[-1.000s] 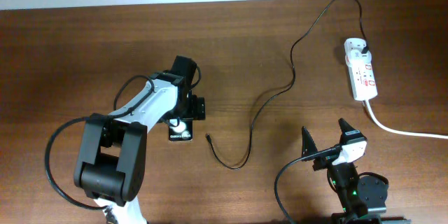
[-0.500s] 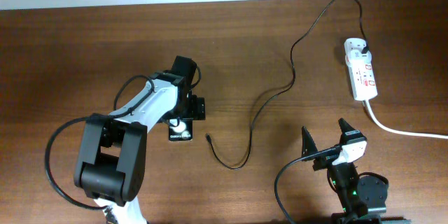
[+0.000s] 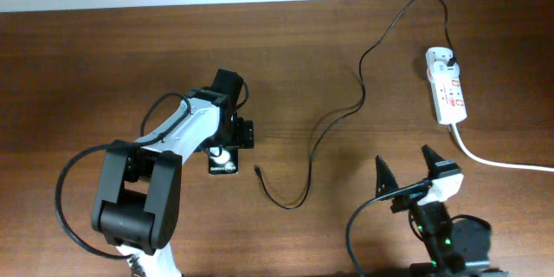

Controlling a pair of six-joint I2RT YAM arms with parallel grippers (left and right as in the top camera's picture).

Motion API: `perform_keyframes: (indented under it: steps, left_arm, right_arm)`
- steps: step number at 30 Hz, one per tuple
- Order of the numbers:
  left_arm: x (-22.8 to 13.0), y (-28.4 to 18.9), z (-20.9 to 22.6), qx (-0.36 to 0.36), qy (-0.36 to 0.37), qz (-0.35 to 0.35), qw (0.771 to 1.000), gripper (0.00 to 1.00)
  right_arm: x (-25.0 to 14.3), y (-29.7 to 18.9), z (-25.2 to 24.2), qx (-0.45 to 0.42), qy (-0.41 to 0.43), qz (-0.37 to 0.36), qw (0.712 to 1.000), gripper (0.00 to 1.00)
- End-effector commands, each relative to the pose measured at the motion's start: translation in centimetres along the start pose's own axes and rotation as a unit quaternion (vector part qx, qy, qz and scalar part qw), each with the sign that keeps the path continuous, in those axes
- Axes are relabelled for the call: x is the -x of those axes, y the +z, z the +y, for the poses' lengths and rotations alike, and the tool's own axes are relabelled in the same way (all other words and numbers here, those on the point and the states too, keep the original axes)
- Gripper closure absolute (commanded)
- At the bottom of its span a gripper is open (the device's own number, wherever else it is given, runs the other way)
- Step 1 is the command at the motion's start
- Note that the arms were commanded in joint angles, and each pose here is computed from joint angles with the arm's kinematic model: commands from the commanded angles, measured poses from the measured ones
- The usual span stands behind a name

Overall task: Plug charger to phone and switch on socket
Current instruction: 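Move the right gripper over the black cable near the power strip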

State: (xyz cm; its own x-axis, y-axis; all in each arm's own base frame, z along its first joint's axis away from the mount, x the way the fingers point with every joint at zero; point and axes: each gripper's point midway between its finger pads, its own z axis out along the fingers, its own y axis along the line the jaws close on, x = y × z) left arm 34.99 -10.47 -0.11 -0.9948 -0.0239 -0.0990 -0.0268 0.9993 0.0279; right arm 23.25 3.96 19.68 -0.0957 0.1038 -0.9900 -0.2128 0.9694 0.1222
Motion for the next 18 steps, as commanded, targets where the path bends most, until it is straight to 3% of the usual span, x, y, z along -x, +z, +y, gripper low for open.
perform_keyframes:
  steps: [1,4,9,12,14,15,16,17,18]
  left_arm:
    - [-1.0,1.2,0.8,0.027,-0.004,0.014,1.0,0.01]
    - [-1.0,1.2,0.8,0.026,-0.004,0.015,1.0,0.01]
    - [-0.9,1.2,0.7,0.025,-0.004,0.013,1.0,0.01]
    - [-0.9,1.2,0.7,0.025,-0.004,0.013,1.0,0.01]
    - [-0.9,1.2,0.7,0.025,-0.004,0.013,1.0,0.01]
    - [-0.9,1.3,0.7,0.025,-0.004,0.013,1.0,0.01]
    - [-0.8,1.3,0.7,0.024,-0.004,0.011,1.0,0.01]
    - [-0.8,1.3,0.7,0.024,-0.004,0.011,1.0,0.01]
    - [-0.8,1.3,0.7,0.024,-0.004,0.011,1.0,0.01]
  right_arm:
    - [6.6,-1.4,0.8,-0.005,0.01,-0.008,1.0,0.01]
    - [10.4,-0.9,0.9,-0.025,0.033,0.094,0.995,0.01]
    - [12.7,2.0,0.6,-0.045,0.064,0.258,0.963,0.01]
    - [10.2,5.9,1.7,0.005,0.1,0.34,0.935,0.01]
    - [6.2,7.4,3.7,0.07,0.155,0.421,0.891,0.01]
    - [4.8,8.0,4.2,0.088,0.177,0.448,0.872,0.06]
    - [3.6,8.6,4.7,0.104,0.196,0.469,0.855,0.19]
    - [2.5,9.0,4.8,0.105,0.206,0.486,0.843,0.22]
    - [1.6,9.3,4.4,0.097,0.207,0.498,0.836,0.37]
